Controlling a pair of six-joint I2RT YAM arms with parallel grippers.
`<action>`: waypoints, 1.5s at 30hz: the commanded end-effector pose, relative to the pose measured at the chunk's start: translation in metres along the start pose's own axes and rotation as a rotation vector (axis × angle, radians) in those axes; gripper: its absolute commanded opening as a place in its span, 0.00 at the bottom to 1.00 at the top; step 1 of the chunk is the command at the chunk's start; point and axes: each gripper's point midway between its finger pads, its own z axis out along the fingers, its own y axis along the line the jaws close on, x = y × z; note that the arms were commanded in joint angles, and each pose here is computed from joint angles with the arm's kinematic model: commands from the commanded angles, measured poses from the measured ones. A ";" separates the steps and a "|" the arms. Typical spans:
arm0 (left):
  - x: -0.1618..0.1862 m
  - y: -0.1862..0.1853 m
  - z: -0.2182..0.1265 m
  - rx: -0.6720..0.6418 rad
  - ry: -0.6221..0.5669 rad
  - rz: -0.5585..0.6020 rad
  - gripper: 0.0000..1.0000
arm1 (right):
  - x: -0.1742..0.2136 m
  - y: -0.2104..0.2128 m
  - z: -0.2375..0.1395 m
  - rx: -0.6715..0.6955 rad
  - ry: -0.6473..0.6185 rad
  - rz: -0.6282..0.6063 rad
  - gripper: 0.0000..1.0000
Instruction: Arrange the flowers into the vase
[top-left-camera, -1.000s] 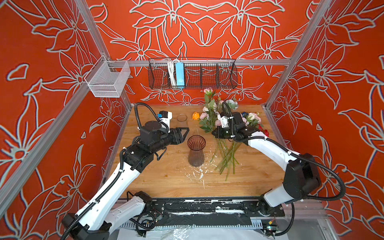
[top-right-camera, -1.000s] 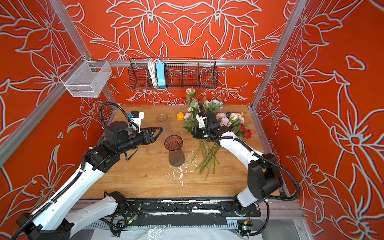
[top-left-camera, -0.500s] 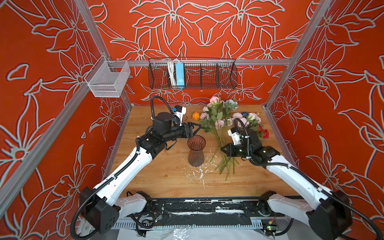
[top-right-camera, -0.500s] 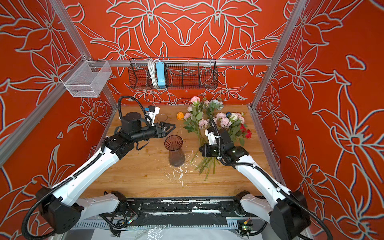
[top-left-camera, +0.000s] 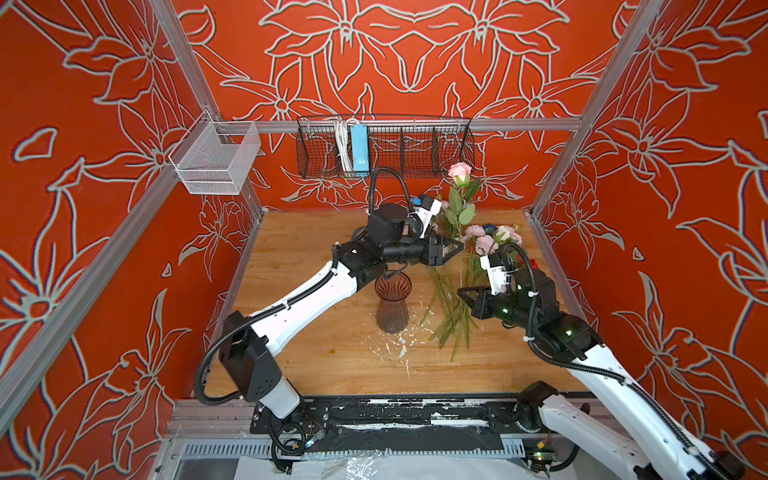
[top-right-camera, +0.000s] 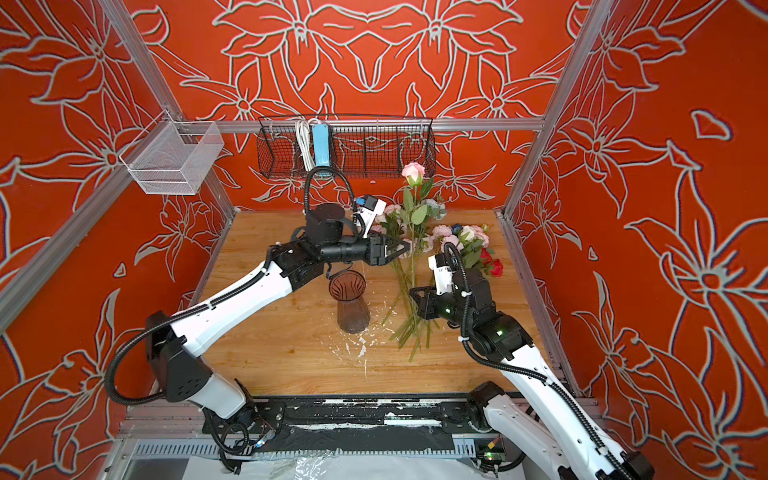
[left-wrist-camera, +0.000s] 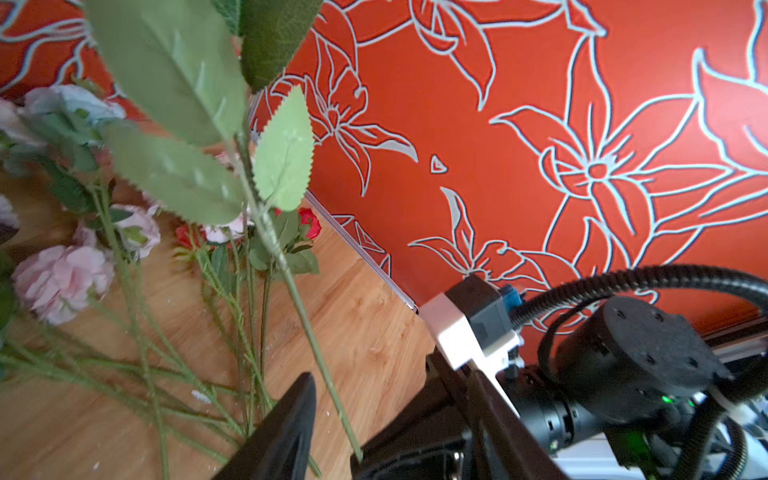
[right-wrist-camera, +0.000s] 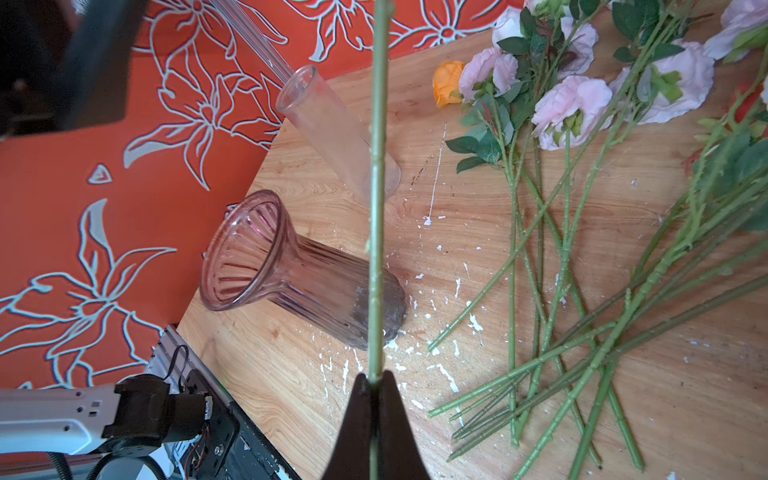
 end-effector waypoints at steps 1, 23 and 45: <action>0.000 -0.003 0.016 0.022 0.024 0.023 0.52 | -0.019 0.021 -0.012 -0.070 -0.058 -0.006 0.00; 0.016 0.005 0.043 0.083 0.047 -0.014 0.24 | -0.025 0.030 -0.017 -0.100 -0.063 -0.009 0.00; -0.124 -0.062 -0.090 -0.196 -0.340 0.385 0.00 | -0.027 -0.020 -0.060 0.199 -0.206 -0.007 0.57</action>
